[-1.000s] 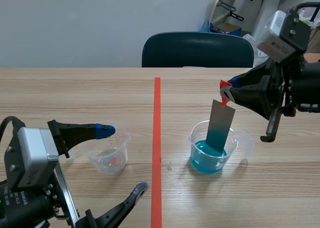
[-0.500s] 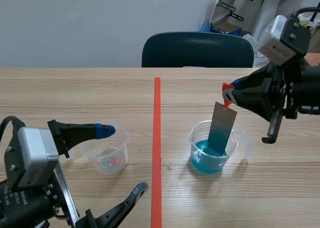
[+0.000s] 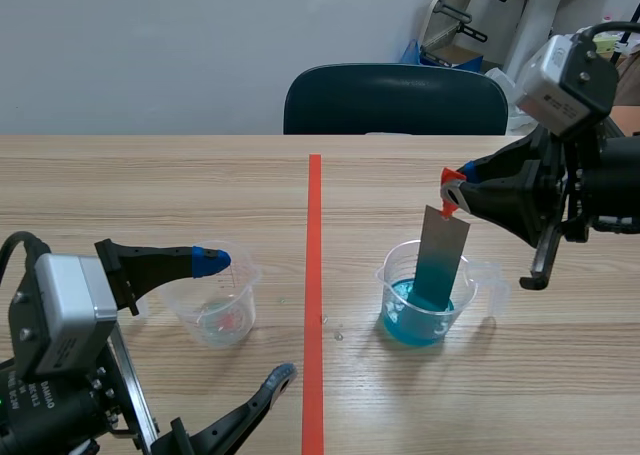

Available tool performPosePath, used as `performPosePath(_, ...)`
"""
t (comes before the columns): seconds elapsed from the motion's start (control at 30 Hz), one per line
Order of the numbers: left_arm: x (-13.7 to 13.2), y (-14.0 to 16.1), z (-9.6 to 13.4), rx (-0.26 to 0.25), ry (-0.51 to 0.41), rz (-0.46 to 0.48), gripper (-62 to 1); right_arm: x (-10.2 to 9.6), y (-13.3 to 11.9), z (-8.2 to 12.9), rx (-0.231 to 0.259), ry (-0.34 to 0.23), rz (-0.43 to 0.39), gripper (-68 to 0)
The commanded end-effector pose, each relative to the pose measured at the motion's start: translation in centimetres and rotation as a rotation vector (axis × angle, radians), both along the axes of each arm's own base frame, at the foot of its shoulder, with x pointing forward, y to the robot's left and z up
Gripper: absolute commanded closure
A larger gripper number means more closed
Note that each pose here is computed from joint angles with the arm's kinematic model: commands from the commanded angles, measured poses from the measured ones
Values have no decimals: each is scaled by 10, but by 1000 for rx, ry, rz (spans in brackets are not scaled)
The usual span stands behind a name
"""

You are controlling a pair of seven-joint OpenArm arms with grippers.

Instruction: Do the redox reaction experiment

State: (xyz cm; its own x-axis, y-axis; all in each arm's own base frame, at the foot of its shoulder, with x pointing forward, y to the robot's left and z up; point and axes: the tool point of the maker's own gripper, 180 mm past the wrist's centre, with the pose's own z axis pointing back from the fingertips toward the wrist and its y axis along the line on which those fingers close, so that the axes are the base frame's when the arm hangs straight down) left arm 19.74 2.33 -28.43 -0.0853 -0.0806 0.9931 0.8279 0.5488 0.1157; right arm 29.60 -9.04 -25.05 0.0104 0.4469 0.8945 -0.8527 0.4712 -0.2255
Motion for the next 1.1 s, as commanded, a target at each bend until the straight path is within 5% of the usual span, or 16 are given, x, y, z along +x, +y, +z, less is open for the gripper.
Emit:
performPosePath(0.0,3,-1,10,-25,-25,2,-623,0,0,-4,-24,2,8,-6)
performPosePath(1.07,3,-1,10,-25,-25,2,-623,0,2,-7,-37,2,6,-6)
